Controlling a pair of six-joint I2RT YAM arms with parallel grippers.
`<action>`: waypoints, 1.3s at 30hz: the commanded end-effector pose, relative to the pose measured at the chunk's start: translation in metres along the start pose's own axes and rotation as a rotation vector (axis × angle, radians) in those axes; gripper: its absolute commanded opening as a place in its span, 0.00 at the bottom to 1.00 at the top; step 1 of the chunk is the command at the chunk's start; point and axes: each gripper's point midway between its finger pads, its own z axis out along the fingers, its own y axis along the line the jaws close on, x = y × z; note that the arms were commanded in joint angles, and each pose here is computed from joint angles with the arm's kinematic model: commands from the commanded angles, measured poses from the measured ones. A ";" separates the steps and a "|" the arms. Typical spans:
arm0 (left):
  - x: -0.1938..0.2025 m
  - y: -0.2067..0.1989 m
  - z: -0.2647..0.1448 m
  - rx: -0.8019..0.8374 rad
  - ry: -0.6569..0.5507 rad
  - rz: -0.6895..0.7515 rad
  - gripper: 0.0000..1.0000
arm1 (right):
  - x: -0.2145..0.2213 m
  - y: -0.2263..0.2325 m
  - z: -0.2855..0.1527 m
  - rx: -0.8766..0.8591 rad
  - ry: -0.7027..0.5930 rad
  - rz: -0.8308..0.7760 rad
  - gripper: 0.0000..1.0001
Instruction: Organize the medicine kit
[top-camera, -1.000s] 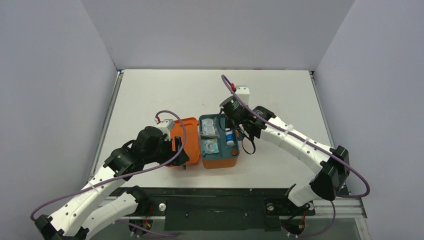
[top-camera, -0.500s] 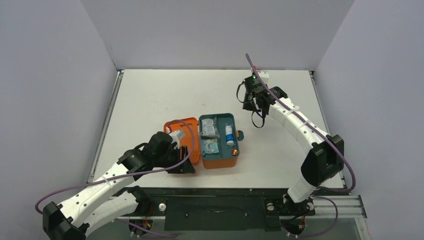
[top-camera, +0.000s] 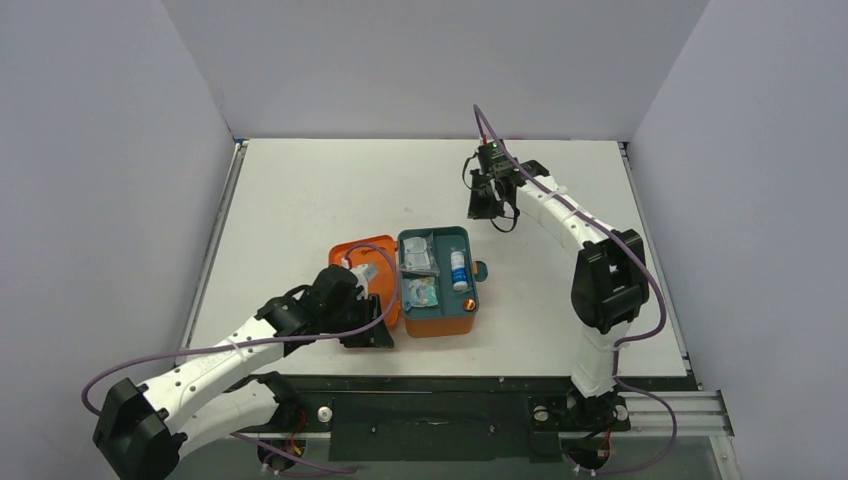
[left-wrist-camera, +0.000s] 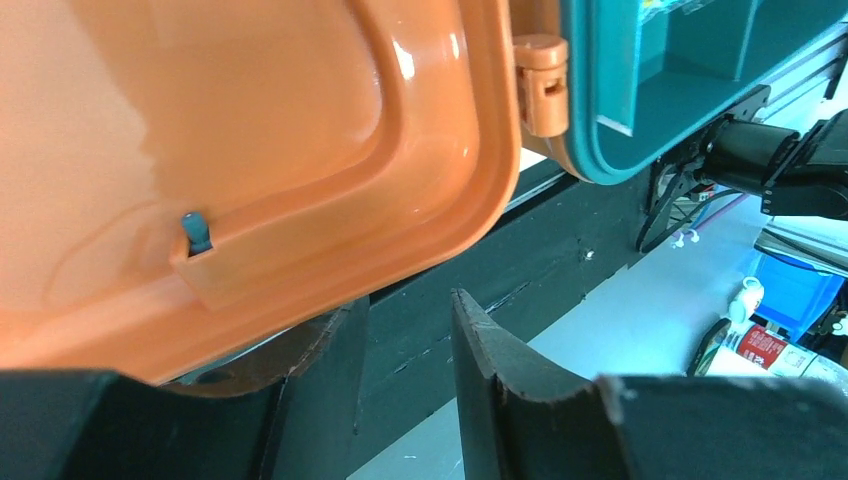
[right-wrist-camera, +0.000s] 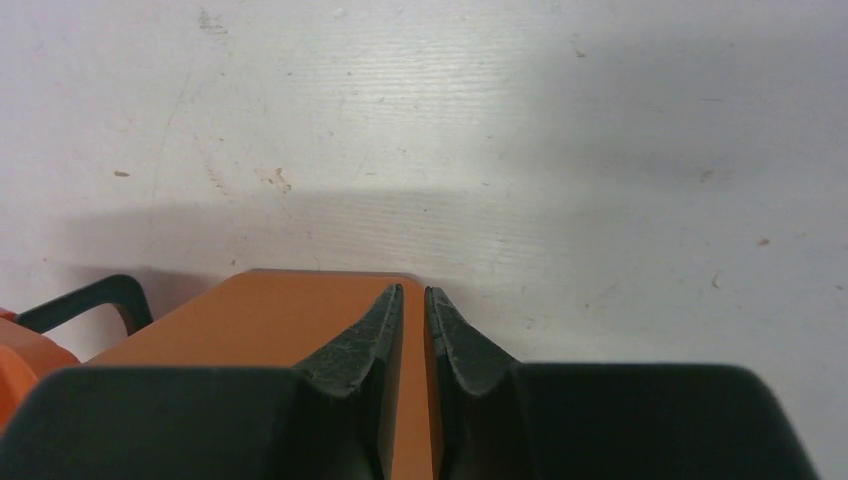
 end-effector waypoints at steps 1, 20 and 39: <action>-0.016 0.000 0.007 -0.018 -0.068 0.008 0.33 | -0.022 0.029 0.003 -0.145 -0.026 -0.014 0.10; -0.073 0.021 0.006 -0.201 -0.216 0.000 0.30 | 0.042 0.039 -0.005 -0.266 0.092 -0.099 0.05; -0.115 0.037 0.007 -0.222 -0.188 0.037 0.29 | 0.113 0.064 -0.045 -0.313 0.055 -0.192 0.05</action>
